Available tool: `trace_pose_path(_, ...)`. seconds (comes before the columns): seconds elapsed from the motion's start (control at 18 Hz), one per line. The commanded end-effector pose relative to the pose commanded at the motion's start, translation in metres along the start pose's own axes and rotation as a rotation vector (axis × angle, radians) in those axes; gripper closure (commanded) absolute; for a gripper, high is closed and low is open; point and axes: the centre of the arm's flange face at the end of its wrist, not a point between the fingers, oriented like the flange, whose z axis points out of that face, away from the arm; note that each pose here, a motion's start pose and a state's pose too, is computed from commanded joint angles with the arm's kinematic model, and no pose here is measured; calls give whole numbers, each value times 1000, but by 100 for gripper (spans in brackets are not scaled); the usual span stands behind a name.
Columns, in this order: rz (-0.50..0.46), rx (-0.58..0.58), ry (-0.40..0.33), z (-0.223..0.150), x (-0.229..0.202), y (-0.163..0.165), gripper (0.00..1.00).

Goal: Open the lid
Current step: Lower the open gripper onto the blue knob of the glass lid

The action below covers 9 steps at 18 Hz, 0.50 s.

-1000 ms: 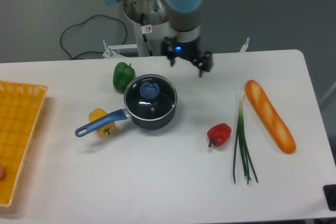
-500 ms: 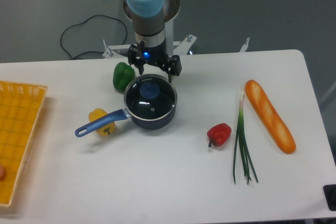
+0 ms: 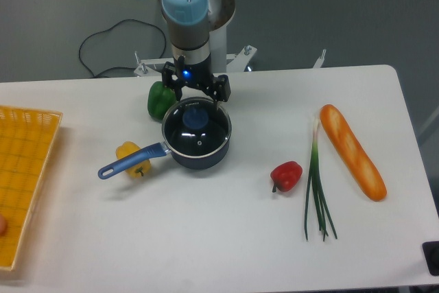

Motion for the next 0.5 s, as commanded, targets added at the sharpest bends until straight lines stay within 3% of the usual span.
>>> trace_pose_path(0.5, -8, -45, -10, 15, -12, -9, 0)
